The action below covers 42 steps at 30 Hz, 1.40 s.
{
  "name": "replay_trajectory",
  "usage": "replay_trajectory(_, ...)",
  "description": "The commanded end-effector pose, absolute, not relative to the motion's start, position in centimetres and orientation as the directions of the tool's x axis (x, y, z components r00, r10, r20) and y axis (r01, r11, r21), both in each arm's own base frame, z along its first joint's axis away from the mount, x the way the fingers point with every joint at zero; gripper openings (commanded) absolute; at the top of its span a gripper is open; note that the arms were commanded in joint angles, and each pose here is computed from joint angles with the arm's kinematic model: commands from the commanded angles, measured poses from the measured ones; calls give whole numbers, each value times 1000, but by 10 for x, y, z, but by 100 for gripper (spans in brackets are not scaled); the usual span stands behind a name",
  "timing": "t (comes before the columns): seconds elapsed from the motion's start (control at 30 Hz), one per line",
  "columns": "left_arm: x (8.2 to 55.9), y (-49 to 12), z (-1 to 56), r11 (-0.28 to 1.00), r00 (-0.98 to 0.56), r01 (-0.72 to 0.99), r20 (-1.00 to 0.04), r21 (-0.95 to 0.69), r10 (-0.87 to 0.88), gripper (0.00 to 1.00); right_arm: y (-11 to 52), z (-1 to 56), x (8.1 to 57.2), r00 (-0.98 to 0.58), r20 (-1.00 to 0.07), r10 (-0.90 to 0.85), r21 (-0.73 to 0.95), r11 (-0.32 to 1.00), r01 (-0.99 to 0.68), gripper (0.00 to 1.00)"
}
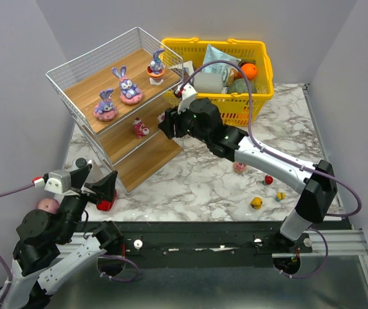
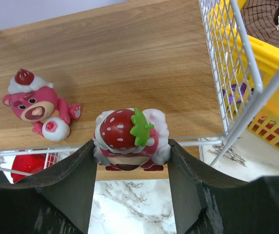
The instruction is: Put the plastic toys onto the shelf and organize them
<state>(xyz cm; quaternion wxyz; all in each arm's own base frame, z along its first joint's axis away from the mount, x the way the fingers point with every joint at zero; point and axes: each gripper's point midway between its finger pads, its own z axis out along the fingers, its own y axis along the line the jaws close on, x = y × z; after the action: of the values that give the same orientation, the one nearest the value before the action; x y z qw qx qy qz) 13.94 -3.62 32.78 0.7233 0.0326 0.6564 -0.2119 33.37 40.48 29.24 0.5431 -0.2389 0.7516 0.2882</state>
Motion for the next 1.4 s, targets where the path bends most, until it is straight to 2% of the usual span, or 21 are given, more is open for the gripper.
replay_trajectory(0.0,123,-12,340,892,113,351,-932,-285,-343,99,413,309,343,-239,-970,-46,126,745,-655,17)
replay_trajectory(0.57,120,-5,341,889,113,347,-928,-298,-355,99,419,284,373,-245,-960,-136,33,814,-579,18)
replay_trajectory(0.8,119,-3,341,888,115,344,-925,-304,-361,99,424,269,371,-252,-947,-199,-3,790,-613,33)
replay_trajectory(1.07,118,-2,343,884,115,350,-922,-311,-371,99,430,268,364,-215,-952,-218,-19,741,-671,38)
replay_trajectory(1.3,118,-3,344,881,115,353,-920,-316,-376,99,429,262,361,-213,-960,-179,9,745,-667,51)
replay_trajectory(1.37,118,-3,345,880,114,355,-920,-316,-376,99,428,264,363,-212,-964,-160,19,754,-656,52)
